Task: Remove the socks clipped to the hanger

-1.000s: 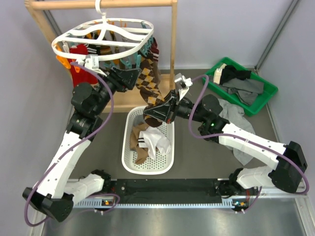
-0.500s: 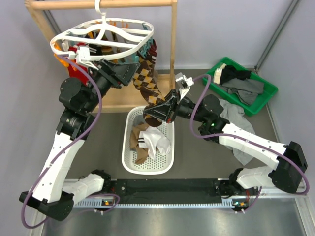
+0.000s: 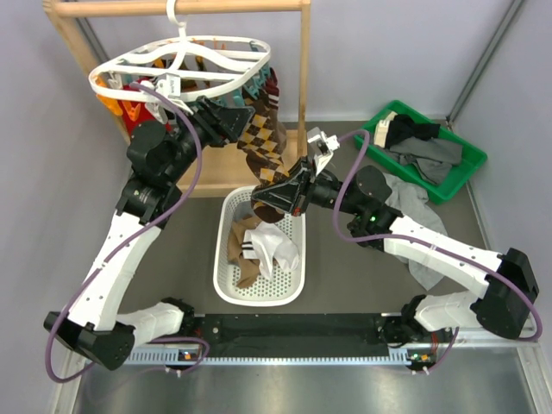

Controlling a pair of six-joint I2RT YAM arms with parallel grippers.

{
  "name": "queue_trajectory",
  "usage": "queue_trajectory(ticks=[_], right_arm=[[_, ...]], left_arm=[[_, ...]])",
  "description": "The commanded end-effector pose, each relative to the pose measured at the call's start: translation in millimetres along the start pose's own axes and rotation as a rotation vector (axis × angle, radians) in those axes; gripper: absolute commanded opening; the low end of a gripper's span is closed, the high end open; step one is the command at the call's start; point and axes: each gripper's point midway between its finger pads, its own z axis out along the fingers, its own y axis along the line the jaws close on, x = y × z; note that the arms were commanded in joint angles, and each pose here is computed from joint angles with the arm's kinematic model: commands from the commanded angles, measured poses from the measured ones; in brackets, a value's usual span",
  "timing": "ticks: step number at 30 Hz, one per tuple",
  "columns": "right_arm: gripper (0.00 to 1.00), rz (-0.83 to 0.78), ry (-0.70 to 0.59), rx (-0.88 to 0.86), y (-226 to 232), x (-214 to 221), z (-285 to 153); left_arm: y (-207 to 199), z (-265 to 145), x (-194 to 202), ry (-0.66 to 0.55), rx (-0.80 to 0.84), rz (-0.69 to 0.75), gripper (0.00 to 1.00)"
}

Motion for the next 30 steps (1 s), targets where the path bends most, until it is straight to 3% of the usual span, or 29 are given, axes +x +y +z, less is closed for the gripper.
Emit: queue_trajectory(ticks=[1, 13, 30], right_arm=[[0.00, -0.081, -0.082, -0.072, 29.7, -41.0, 1.3], [0.00, -0.072, -0.057, -0.126, 37.4, -37.5, 2.7], [0.00, 0.016, -0.051, -0.318, 59.1, -33.4, 0.2]], left_arm=[[-9.6, -0.2, -27.5, -0.087, 0.025, 0.094, 0.72], [-20.3, 1.5, -31.8, -0.104, 0.104, 0.199, 0.73], [-25.1, -9.4, -28.5, -0.071, 0.273, 0.002, 0.71]])
